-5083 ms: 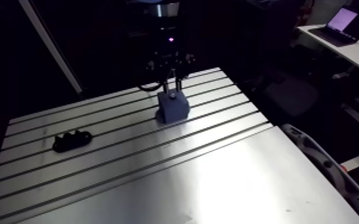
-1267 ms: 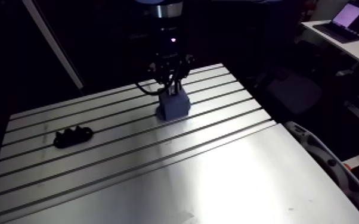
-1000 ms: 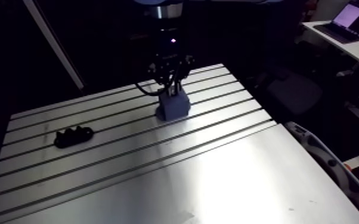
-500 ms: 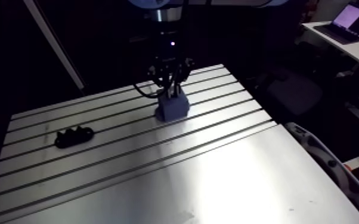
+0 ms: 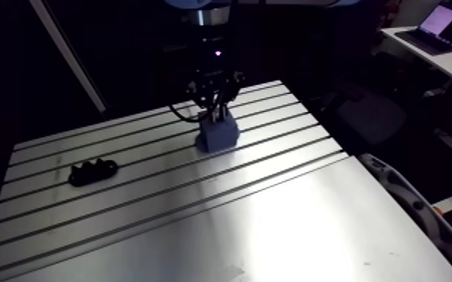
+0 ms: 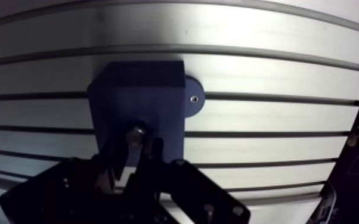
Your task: Pick up the M10 bolt and insert it into the hex recess until seated.
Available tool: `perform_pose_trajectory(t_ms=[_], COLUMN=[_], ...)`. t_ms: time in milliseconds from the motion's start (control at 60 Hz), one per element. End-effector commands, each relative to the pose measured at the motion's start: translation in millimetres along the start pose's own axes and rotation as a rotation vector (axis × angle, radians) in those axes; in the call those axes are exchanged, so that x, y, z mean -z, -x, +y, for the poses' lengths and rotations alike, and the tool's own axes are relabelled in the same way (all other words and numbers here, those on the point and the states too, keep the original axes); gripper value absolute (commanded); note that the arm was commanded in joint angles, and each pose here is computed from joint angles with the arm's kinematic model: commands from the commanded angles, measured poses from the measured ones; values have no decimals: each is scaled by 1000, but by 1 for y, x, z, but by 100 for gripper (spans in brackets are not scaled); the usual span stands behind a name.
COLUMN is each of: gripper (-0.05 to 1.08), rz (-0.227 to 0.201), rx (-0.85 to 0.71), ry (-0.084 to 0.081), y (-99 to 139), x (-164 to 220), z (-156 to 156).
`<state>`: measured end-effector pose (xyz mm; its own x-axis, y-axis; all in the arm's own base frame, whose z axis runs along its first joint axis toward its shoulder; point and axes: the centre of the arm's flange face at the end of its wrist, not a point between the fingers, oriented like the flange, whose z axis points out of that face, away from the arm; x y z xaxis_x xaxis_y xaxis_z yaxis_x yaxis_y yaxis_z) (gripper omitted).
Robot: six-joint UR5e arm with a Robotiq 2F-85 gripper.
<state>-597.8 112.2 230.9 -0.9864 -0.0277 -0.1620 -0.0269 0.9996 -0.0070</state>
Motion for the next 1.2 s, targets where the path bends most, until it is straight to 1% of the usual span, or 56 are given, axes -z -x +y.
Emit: perform_pose_trajectory(t_ms=[17,133,267,417,533,550,817,1000,1050,1200], gripper=[71,71,71,71,71,71,71,71,71,71], rz=[5,0,-1,-6,-6,-4,2,0,-3,-6], rx=[12,53,63,122,131,131,182,222,239,283], ry=[7,7,7,6,4,7,10,9,6,4], y=[-2,-2,-2,-1,-1,-1,-2,-2,0,0], x=[3,0,0,-2,-1,-1,2,1,0,-2], z=[2,3,2,2,2,2,3,2,2,1])
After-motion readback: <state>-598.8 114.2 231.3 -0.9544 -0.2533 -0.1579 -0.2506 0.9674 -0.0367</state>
